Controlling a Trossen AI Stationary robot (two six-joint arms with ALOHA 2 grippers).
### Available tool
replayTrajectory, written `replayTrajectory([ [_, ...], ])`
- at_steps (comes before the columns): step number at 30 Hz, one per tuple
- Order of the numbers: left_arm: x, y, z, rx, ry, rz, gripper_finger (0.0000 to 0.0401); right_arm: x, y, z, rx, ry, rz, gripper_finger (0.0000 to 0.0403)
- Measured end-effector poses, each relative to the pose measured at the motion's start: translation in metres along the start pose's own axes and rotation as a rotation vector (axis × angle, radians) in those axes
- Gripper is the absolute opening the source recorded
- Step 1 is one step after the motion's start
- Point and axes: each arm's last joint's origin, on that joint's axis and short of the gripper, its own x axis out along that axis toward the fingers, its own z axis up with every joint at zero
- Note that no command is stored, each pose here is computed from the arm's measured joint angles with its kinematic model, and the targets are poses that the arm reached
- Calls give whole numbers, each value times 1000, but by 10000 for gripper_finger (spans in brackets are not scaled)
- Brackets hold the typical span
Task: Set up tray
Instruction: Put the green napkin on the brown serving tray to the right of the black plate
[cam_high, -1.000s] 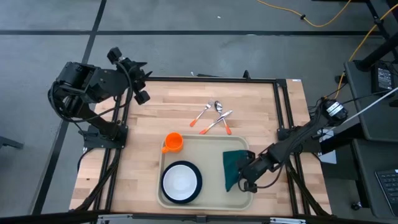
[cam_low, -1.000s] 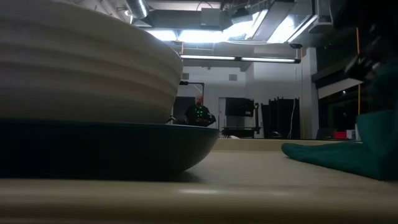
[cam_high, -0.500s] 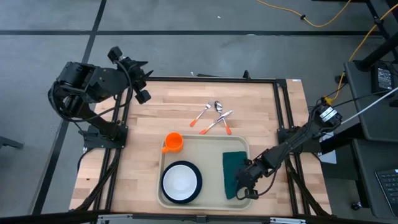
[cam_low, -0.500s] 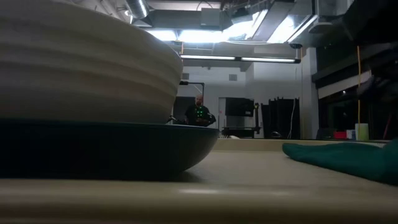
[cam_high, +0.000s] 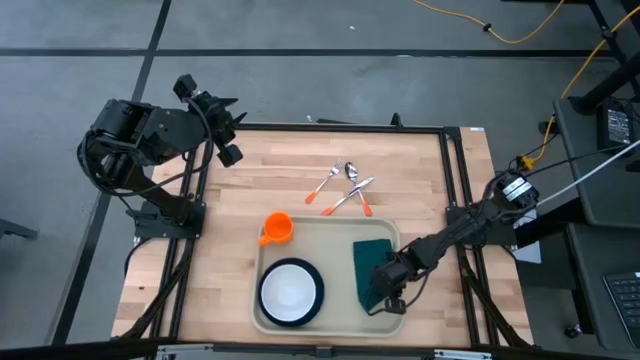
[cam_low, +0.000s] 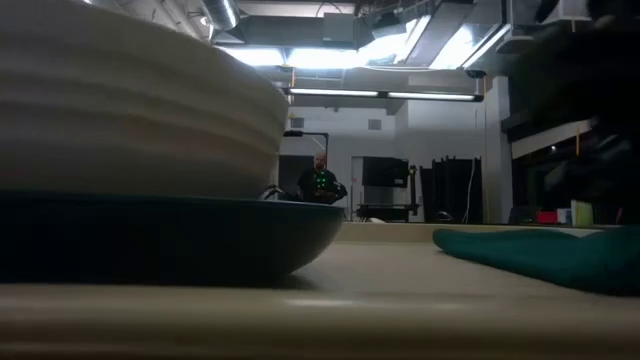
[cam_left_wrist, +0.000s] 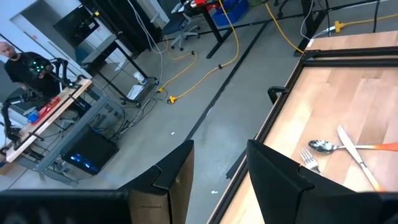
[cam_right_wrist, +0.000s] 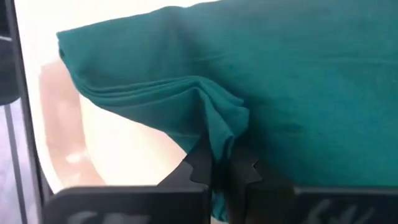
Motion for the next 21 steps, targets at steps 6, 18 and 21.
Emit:
replayTrajectory([
  [6, 0, 0, 0, -1, 0, -1, 143, -2, -13, 9, 44, -24, -26, 17],
  [18, 0, 0, 0, 0, 1, -4, 143, -19, -15, 15, 35, -92, -67, 17],
  [21, 0, 0, 0, -1, 1, -4, 143, -19, -17, 16, 40, -91, -65, 17],
])
